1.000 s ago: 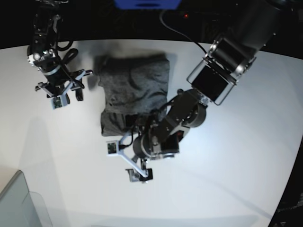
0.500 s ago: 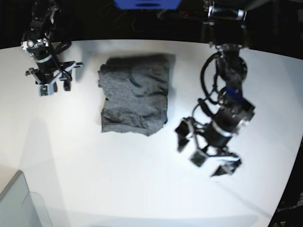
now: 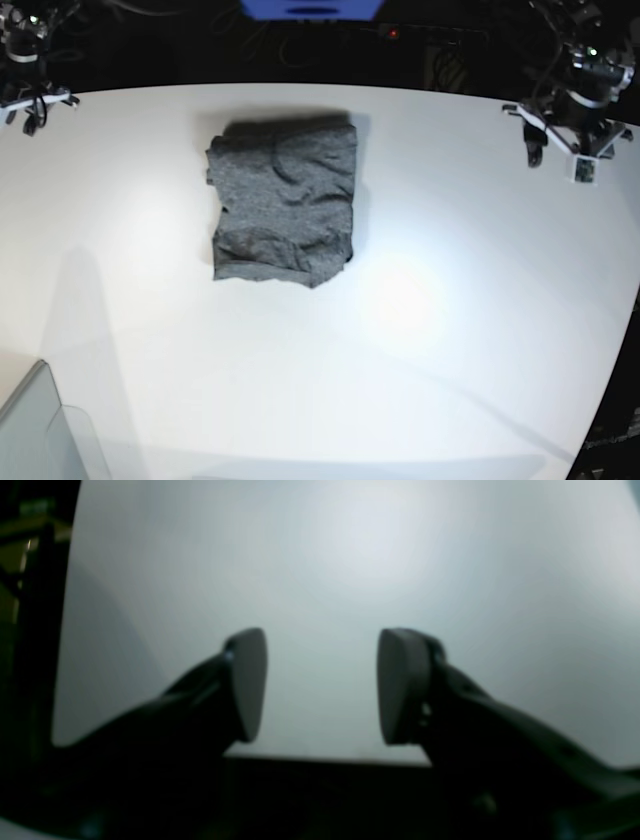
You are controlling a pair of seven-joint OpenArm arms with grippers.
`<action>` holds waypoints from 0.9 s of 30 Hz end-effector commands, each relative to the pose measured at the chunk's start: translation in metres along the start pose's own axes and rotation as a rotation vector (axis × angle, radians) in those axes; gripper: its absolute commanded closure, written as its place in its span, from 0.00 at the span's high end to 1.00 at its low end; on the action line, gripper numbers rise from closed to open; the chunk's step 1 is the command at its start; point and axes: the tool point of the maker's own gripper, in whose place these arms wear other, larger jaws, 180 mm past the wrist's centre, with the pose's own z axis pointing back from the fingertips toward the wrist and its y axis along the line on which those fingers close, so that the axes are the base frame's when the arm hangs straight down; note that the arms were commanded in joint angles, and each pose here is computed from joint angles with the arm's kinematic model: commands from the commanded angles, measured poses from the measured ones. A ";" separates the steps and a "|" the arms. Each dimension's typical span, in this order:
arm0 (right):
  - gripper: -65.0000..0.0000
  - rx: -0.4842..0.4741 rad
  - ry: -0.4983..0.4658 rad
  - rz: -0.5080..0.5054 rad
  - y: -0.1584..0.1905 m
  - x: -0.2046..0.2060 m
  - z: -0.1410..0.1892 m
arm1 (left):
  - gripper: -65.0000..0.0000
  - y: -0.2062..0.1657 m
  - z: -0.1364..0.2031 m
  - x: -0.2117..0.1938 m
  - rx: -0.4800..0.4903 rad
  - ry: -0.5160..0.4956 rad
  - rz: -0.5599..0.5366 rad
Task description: Layout the t-shirt on the table in an organized manner, then fold the t-shirt properly
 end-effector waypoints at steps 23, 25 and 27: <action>0.00 0.342 0.708 -0.234 0.074 -0.274 -0.007 | 0.00 -0.168 -0.033 -0.287 -0.356 0.457 0.456; 0.00 0.383 0.742 -0.214 0.093 -0.291 -0.004 | 0.00 -0.167 -0.045 -0.307 -0.320 0.527 0.523; 0.00 0.383 0.739 -0.243 0.107 -0.305 -0.001 | 0.00 -0.157 -0.052 -0.326 -0.222 0.592 0.555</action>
